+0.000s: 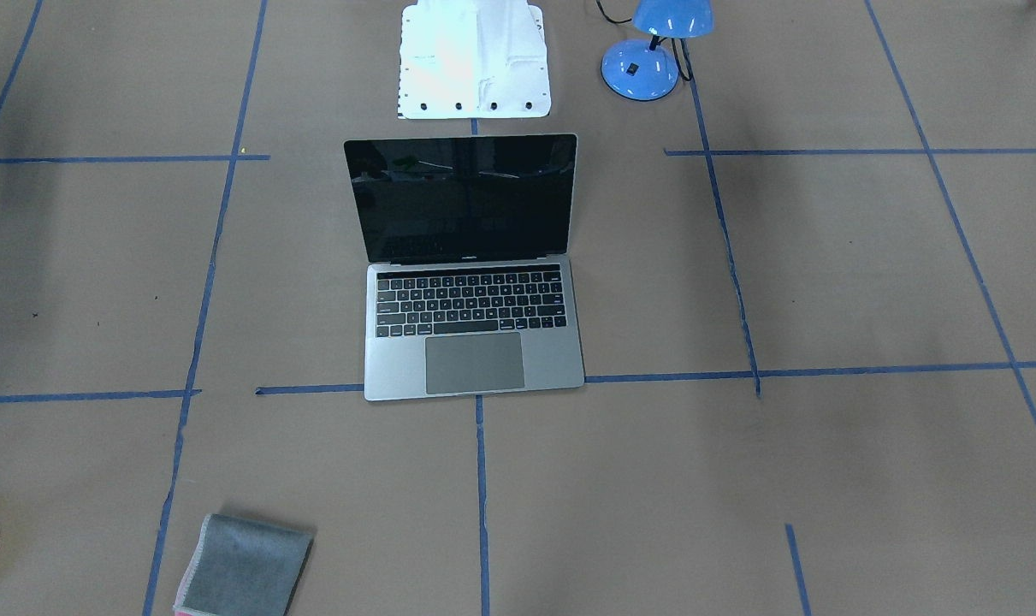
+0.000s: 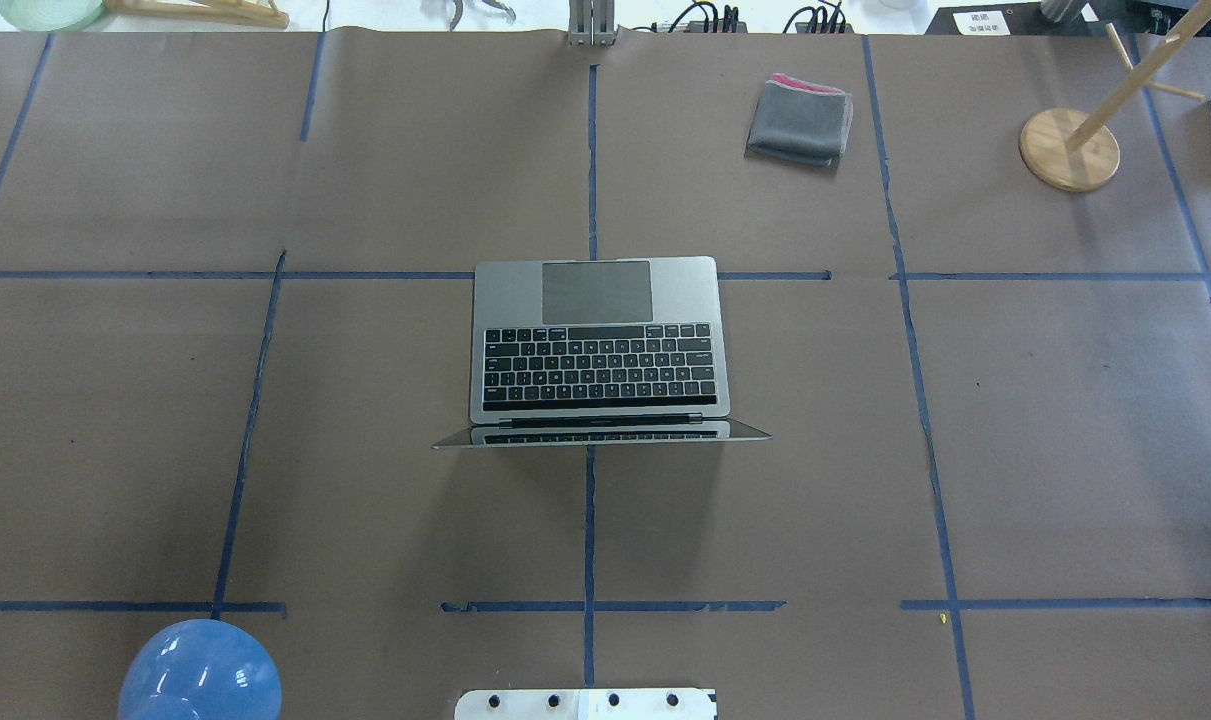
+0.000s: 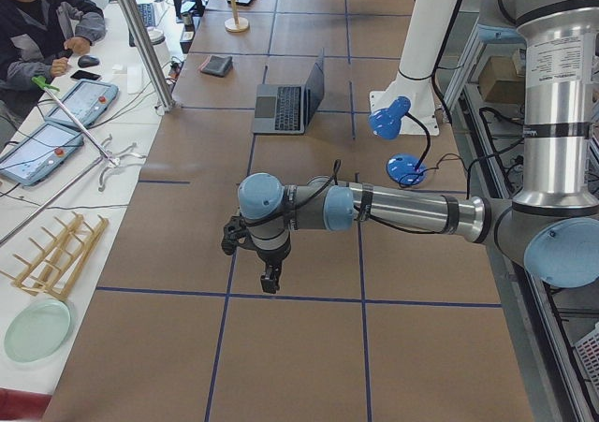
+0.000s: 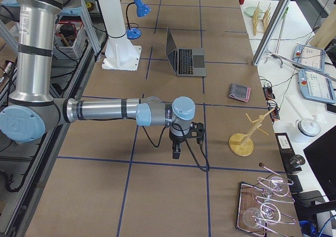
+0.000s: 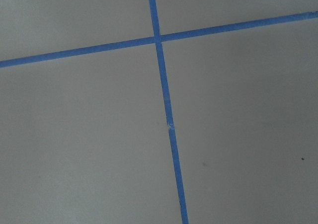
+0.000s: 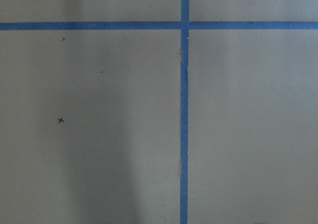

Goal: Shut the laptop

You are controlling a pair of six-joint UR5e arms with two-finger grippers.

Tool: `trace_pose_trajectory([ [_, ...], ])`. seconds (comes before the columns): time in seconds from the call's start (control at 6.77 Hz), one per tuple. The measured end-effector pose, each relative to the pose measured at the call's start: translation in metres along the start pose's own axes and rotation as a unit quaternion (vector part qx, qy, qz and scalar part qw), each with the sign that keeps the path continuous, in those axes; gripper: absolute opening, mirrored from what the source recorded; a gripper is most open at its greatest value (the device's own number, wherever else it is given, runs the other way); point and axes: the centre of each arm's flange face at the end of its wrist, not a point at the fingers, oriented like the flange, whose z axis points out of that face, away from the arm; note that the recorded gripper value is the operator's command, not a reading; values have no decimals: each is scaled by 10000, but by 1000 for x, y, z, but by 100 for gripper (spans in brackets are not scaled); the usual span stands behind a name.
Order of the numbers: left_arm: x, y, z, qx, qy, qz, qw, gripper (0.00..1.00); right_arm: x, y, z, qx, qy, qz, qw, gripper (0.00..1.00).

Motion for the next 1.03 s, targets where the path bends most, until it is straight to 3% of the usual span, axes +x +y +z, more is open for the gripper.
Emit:
trace_pose_trajectory([
  [0.59, 5, -2, -5, 61, -22, 90, 9999, 100, -4, -3, -2, 31, -4, 9, 10000, 100],
  [1.03, 29, -38, -35, 558, -86, 471, 9973, 100, -13, -14, -12, 155, -19, -75, 9999, 100],
])
